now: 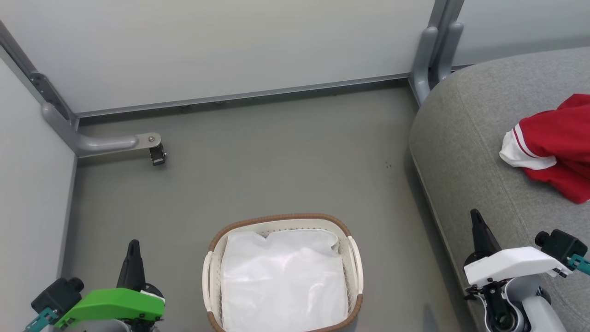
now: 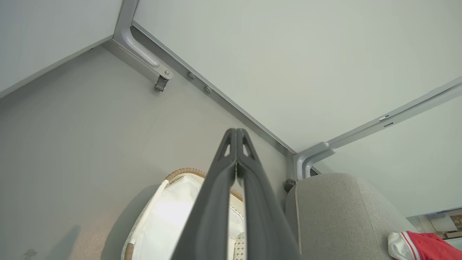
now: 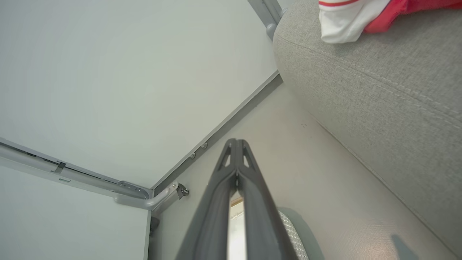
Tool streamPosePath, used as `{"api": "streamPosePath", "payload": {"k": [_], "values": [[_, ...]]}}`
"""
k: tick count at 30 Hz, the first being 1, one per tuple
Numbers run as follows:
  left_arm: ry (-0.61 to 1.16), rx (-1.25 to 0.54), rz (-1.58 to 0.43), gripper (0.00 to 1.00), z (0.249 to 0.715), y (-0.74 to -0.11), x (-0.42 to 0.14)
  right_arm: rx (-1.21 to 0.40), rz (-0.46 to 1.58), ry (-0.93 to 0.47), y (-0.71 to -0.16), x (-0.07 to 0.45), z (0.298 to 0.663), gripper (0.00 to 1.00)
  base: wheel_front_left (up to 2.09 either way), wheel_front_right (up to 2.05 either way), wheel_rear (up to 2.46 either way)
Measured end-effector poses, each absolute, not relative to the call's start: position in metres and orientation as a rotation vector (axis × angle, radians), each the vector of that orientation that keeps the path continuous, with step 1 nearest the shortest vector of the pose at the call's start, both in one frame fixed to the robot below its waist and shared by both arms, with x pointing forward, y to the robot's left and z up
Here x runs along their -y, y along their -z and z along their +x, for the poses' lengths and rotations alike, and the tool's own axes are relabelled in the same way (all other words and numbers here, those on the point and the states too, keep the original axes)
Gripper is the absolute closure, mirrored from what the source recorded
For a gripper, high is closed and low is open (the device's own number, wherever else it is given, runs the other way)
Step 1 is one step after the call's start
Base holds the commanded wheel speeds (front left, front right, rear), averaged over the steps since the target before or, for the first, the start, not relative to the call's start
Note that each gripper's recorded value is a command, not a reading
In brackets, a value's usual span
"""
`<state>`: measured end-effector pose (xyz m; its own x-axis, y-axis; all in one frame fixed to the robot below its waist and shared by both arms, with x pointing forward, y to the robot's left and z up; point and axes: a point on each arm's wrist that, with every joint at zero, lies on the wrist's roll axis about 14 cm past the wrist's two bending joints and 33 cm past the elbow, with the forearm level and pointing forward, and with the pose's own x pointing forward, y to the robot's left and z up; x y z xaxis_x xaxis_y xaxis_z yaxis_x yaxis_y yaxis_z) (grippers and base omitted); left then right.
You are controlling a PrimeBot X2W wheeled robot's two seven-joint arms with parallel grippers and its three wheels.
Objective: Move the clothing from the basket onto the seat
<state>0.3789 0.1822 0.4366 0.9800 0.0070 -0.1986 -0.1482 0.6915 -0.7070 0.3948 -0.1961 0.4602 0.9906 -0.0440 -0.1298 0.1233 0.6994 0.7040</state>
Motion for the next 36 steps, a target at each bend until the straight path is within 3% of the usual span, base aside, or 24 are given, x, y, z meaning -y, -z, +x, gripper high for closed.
{"api": "streamPosePath", "payload": {"k": [36], "values": [[-0.096,-0.121,-1.199,1.0,0.385,-0.462,-0.191,-0.065,1.191,0.087,-0.478,0.2,0.393,1.0,0.0,0.0,0.0]]}}
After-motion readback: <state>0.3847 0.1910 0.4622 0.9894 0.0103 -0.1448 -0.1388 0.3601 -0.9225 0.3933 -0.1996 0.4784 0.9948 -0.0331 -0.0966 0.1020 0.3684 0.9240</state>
